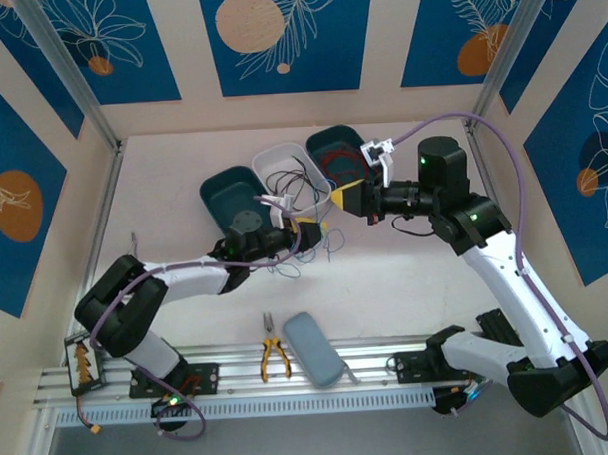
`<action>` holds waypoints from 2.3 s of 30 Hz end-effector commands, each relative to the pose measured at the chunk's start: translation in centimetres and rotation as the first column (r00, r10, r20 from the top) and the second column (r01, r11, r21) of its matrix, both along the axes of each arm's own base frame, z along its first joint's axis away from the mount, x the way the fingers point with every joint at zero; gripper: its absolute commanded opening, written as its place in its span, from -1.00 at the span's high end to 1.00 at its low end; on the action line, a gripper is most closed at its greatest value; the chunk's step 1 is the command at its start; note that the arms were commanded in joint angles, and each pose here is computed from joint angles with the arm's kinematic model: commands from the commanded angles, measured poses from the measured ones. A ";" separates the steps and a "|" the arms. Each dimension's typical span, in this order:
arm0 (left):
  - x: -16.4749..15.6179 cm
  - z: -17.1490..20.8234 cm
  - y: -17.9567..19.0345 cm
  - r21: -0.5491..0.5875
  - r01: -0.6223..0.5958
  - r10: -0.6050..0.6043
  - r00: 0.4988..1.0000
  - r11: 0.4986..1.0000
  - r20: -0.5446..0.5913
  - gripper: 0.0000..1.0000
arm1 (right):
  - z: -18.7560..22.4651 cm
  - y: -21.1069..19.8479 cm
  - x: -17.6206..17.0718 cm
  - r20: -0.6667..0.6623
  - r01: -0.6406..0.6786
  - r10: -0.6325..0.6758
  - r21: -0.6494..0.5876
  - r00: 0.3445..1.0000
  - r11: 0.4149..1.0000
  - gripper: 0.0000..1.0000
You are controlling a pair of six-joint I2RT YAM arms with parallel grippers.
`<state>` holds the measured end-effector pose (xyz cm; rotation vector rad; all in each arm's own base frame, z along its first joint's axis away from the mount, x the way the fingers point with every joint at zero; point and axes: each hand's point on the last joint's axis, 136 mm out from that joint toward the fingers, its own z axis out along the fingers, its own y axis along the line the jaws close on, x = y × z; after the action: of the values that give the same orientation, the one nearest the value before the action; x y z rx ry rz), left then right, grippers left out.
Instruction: Untangle the cables
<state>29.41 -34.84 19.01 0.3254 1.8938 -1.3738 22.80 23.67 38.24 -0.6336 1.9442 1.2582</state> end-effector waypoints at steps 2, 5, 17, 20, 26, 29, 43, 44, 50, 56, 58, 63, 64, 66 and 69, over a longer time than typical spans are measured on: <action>-0.2 1.8 -1.0 -0.076 0.038 -0.037 0.999 0.996 0.013 -0.38 | 2.1 0.3 -0.1 0.077 -0.019 0.018 0.016 0.997 1.000 1.00; -0.4 1.9 -1.0 -0.081 0.048 -0.047 0.999 0.996 0.015 -0.37 | 2.2 0.4 0.1 0.085 -0.020 0.019 0.014 0.996 1.000 1.00; -0.8 2.1 -1.5 -0.104 0.089 -0.090 0.996 0.991 0.002 -0.05 | 2.1 1.2 1.3 0.083 -0.031 0.030 0.011 0.996 0.999 1.00; -0.8 1.8 -1.7 -0.117 0.095 -0.097 0.995 0.989 -0.012 -0.04 | 2.2 1.5 1.5 0.085 -0.036 0.035 0.011 0.996 0.999 1.00; -0.7 1.3 -2.0 -0.119 0.098 -0.102 0.994 0.988 -0.026 0.27 | 2.7 1.8 1.3 0.101 -0.041 0.040 0.011 0.994 0.999 1.00; -0.5 0.7 -1.5 -0.087 0.073 -0.076 0.997 0.994 -0.024 0.60 | 2.8 1.2 1.5 0.117 -0.002 0.003 -0.005 0.993 1.000 1.00; 1.3 0.1 9.4 0.298 -0.306 0.291 0.952 0.904 0.096 1.00 | 0.2 -5.1 3.4 0.139 0.380 -0.359 -0.176 0.923 0.908 1.00; 1.3 0.8 10.3 0.317 -0.336 0.312 0.942 0.887 0.125 1.00 | -0.1 -5.1 3.5 0.129 0.378 -0.359 -0.182 0.924 0.908 1.00; 1.2 4.8 14.5 0.364 -0.470 0.395 0.880 0.804 0.265 1.00 | -2.0 -3.0 4.1 0.063 0.301 -0.294 -0.208 0.954 0.931 1.00; 1.6 8.5 17.0 0.387 -0.548 0.436 0.832 0.742 0.343 1.00 | -3.8 1.2 5.8 -0.009 0.212 -0.218 -0.202 0.976 0.956 1.00; 2.0 9.3 17.7 0.398 -0.577 0.451 0.813 0.714 0.369 1.00 | -4.7 2.7 6.9 -0.033 0.198 -0.210 -0.216 0.977 0.956 1.00; 3.4 10.0 19.9 0.450 -0.644 0.492 0.764 0.619 0.417 1.00 | -7.9 6.0 10.5 -0.064 0.217 -0.249 -0.318 0.966 0.923 0.95; 3.8 10.0 20.2 0.459 -0.652 0.495 0.757 0.603 0.426 1.00 | -8.6 6.5 11.2 -0.074 0.217 -0.255 -0.336 0.964 0.917 0.94; 4.7 9.9 20.9 0.478 -0.665 0.503 0.747 0.573 0.436 1.00 | -10.1 7.8 12.4 -0.092 0.207 -0.256 -0.365 0.962 0.908 0.90; 6.3 9.9 21.9 0.491 -0.685 0.511 0.729 0.539 0.455 1.00 | -12.5 9.5 14.0 -0.122 0.186 -0.253 -0.401 0.960 0.897 0.84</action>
<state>34.35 -14.66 28.35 0.1231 1.9241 -0.2720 35.54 32.20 26.76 -0.5035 2.3373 0.8457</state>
